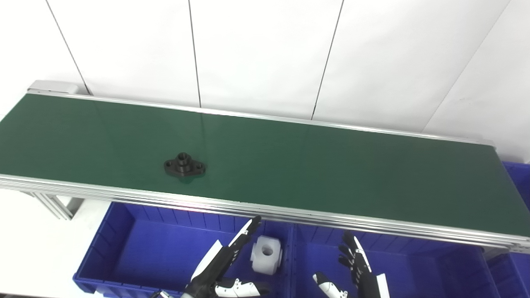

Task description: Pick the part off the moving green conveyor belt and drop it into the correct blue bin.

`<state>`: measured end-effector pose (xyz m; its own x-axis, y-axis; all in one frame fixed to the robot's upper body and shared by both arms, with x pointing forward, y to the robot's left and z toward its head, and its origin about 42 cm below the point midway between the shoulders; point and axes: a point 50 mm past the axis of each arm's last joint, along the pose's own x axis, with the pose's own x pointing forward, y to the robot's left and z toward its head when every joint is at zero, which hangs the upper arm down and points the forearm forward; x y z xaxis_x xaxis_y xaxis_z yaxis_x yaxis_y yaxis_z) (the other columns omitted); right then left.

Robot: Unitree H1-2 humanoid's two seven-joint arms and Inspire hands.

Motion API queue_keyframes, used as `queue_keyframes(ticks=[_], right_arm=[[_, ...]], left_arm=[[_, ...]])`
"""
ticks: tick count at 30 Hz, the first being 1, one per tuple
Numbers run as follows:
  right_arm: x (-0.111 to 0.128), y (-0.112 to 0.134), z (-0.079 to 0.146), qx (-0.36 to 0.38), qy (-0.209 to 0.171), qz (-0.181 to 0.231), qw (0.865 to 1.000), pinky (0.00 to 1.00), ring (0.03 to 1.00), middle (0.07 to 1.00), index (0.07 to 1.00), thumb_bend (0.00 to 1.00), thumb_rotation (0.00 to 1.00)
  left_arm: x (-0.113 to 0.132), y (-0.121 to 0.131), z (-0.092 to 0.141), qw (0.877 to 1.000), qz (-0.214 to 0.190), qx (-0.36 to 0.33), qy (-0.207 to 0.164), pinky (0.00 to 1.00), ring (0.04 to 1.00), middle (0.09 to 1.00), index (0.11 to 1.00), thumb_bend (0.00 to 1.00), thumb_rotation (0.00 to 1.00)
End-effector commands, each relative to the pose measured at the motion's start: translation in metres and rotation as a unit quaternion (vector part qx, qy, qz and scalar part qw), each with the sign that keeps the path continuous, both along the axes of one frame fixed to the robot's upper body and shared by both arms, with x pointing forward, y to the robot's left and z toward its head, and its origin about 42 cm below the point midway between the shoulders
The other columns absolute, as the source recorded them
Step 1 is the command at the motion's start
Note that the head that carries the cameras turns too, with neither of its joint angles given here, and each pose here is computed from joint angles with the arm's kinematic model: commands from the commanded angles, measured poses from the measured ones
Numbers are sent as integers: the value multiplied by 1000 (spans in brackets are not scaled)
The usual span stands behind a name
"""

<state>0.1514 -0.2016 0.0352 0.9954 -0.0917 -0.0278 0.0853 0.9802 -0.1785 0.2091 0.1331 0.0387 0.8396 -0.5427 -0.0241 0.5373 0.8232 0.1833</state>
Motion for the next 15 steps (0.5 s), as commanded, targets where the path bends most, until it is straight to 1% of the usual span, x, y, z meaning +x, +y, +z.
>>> queue_keyframes(ticks=[1,4,6,11,13,15], right_arm=[[4,-1,11,3,-45,-1,999,851,902,928,937,716,438],[7,-4,12,-2,-53,0,999,856,904,933,943,706,431],[9,-6,15,-11,-58,1,998,866,914,947,957,696,449],[13,-14,21,-17,-68,1,998,906,939,965,968,685,459],[15,-19,25,-19,-75,3,997,931,961,976,978,685,476],[19,-25,33,-21,-92,17,995,952,975,986,989,677,485]], left_arm=[[4,-4,11,999,1,-15,-33,973,1000,1000,1000,840,543],[6,-6,11,999,2,-16,-38,966,1000,1000,1000,848,548],[8,-7,11,999,3,-18,-39,964,1000,1000,1000,849,552],[10,-12,12,999,5,-25,-38,981,1000,1000,1000,829,534],[11,-15,13,999,9,-34,-33,988,1000,1000,1000,818,526],[13,-17,12,999,15,-43,-26,984,1000,1000,1000,825,525]])
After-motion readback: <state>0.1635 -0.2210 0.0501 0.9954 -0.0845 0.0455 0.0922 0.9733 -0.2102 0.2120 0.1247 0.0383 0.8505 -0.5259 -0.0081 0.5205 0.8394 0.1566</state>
